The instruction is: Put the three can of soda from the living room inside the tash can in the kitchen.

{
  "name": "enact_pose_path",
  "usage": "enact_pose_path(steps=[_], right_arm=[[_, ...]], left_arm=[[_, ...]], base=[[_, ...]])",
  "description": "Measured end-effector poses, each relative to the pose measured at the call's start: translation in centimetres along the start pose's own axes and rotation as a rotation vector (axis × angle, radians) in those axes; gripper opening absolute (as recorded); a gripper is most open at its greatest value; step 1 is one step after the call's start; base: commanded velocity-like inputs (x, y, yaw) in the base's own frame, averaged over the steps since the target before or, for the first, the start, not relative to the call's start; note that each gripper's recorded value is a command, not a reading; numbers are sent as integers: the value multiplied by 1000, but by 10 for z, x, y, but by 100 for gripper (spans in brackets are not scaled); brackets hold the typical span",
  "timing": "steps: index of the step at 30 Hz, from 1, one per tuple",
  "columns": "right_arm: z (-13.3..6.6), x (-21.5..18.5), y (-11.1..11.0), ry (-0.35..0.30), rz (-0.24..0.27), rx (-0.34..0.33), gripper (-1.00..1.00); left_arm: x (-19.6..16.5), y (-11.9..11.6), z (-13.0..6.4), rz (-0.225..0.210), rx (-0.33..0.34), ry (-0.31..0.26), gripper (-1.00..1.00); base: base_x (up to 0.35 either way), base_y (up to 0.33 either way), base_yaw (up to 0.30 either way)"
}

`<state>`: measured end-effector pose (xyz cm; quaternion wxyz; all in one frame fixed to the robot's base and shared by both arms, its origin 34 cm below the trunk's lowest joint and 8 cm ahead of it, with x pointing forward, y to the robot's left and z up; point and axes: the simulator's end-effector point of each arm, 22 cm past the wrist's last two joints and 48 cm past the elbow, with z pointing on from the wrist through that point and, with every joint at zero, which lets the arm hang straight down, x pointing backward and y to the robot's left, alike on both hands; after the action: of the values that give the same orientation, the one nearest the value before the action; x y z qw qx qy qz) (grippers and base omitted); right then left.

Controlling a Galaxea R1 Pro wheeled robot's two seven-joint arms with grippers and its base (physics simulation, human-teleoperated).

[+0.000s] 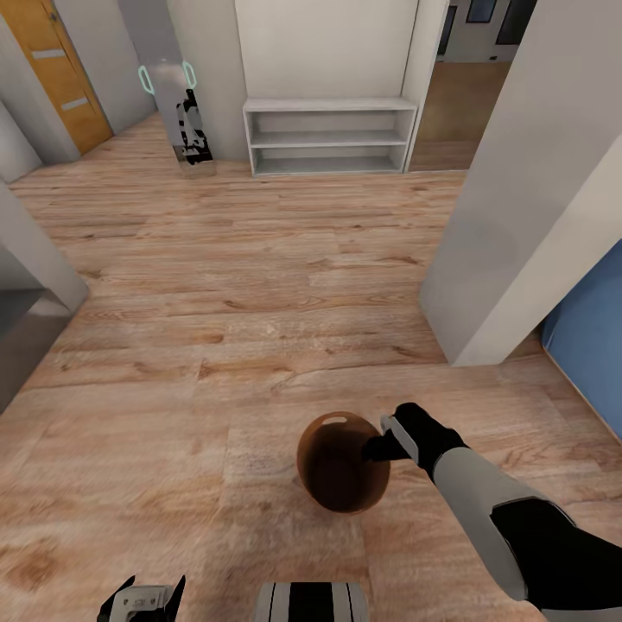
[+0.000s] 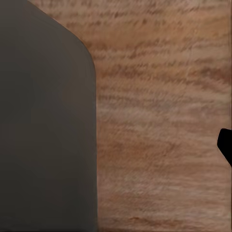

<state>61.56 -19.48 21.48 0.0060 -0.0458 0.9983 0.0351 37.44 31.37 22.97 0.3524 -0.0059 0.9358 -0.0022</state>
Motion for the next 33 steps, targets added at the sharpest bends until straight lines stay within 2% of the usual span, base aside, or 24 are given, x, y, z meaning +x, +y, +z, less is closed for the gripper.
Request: enact_pose_path(steps=[1,2,21,27,33], right_arm=[[0,-1,-1,-6,-2,1,100],[0,-2,-1,-10,0,0,-100],[-2,-6,-6,-34,-3,8,-100],[0,18,-6,21,18,-4,-100],[-12,12,-4,-1,25,-11,-100]], left_arm=[[0,0,0,0,0,0,100],[0,0,0,0,0,0,100],[0,0,0,0,0,0,100],[-9,1,-2,1,-2,-19,100],[-17,2,-3,2,-4,-36,100]], base=[[0,0,0],[0,0,0],[0,0,0],[0,0,0],[0,0,0]])
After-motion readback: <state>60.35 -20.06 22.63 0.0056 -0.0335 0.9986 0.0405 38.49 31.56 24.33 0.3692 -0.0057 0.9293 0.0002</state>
